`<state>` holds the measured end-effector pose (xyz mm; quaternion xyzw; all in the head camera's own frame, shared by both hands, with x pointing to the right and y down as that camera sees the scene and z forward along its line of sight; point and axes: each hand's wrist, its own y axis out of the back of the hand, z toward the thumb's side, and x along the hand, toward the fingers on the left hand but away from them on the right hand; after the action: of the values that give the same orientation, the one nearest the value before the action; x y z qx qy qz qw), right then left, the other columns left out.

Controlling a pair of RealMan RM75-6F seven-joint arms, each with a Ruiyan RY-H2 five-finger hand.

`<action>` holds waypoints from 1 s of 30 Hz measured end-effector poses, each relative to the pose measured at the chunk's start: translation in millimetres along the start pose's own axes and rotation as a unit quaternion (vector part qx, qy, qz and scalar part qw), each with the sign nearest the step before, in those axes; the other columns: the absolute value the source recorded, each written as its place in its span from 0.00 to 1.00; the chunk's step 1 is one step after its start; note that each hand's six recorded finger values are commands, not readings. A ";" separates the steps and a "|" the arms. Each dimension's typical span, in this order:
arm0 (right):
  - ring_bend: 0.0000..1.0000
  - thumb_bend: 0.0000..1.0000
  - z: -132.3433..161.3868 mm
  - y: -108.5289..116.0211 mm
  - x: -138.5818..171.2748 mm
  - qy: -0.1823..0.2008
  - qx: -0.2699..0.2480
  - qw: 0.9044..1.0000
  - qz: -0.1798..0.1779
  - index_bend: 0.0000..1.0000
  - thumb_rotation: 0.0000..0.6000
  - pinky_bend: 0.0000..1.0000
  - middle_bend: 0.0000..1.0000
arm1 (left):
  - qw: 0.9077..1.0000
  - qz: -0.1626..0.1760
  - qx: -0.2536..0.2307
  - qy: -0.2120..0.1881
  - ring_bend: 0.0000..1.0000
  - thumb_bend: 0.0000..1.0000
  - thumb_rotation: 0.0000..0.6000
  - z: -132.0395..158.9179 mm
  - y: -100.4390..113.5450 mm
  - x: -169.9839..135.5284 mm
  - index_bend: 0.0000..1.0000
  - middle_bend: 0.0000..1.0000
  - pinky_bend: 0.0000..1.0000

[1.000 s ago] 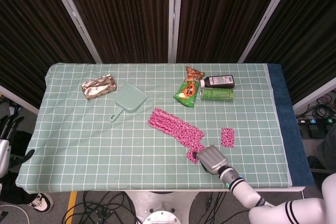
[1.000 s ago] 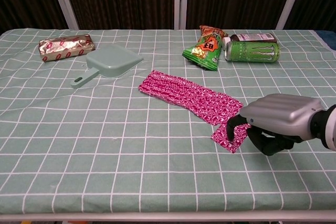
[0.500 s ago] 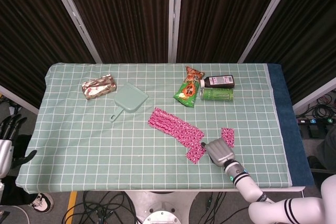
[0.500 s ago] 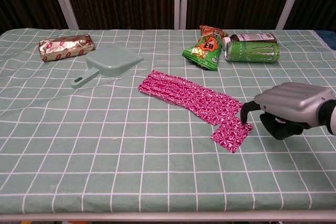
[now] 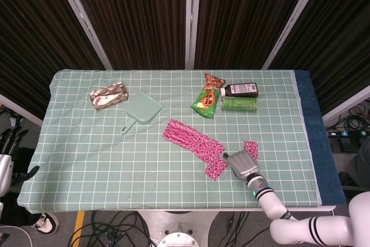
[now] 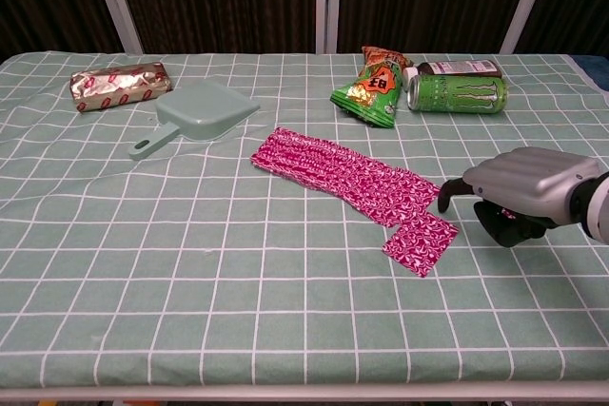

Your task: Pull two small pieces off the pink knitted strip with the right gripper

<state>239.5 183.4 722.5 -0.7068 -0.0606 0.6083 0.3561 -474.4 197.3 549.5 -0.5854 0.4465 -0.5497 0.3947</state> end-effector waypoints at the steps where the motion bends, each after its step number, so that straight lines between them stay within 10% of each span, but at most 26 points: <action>1: 0.89 1.00 0.6 -0.6 0.1 0.001 0.000 1.000 0.001 0.23 1.00 0.80 0.90 | 1.000 0.000 0.000 0.000 0.04 0.14 1.00 -0.1 0.2 -0.1 0.11 0.07 0.23; 30: 0.89 1.00 43.9 1.0 15.4 0.068 -0.009 0.998 0.006 0.23 1.00 0.80 0.90 | 1.000 0.007 -0.002 0.003 0.04 0.14 1.00 -3.4 5.3 -0.1 0.11 0.07 0.23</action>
<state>203.5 209.6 709.1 -0.7504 -0.0378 0.5599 0.3493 -478.3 196.0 544.8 -0.5812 0.4531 -0.5479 0.3959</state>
